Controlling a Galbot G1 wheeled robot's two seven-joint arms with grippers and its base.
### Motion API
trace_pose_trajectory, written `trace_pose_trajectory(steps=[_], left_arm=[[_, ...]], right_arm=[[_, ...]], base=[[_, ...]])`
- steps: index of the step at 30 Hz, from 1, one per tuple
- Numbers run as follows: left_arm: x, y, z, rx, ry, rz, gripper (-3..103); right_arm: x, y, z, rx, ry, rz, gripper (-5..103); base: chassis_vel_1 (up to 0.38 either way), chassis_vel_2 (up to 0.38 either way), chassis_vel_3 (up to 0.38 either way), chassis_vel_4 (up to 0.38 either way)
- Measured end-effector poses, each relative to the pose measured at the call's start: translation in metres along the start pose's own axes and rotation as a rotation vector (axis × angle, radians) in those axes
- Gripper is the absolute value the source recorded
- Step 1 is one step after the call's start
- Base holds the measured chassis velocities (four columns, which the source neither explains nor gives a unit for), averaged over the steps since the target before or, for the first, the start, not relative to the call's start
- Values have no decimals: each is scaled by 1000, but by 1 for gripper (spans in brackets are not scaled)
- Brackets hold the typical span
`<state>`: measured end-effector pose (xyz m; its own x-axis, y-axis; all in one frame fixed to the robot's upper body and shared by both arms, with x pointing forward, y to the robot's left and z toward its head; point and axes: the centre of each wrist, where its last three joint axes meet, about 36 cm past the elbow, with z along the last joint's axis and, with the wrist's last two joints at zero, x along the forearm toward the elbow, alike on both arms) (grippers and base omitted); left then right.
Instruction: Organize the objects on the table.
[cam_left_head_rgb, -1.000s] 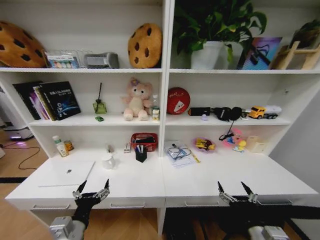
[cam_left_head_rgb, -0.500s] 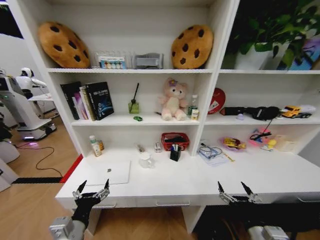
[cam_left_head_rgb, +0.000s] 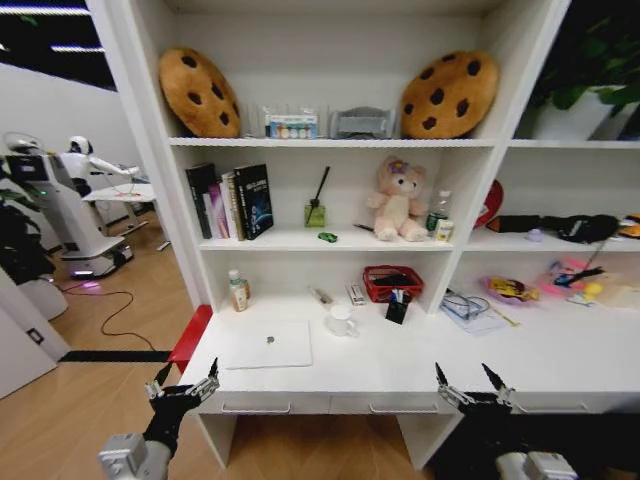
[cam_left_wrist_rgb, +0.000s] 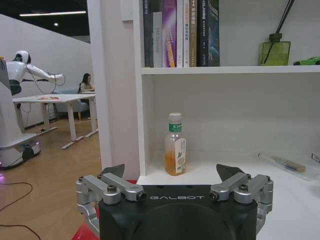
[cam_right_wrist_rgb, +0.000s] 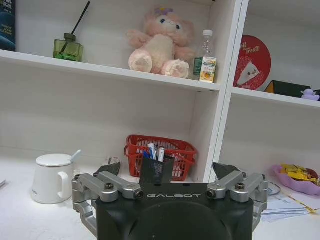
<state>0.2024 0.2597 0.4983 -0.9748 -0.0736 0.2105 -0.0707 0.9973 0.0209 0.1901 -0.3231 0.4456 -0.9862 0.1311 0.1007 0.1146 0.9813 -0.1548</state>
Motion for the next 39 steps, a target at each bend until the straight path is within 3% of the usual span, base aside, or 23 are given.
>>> trace_pose_trajectory(steps=[21, 39], left_arm=[[0, 0, 0, 0, 0, 1, 100], [0, 0, 0, 0, 0, 1, 100]], right_arm=[[0, 0, 0, 0, 0, 0, 100], [0, 0, 0, 0, 0, 0, 100]], base=[[8, -41, -28, 44], [237, -238, -249, 249]])
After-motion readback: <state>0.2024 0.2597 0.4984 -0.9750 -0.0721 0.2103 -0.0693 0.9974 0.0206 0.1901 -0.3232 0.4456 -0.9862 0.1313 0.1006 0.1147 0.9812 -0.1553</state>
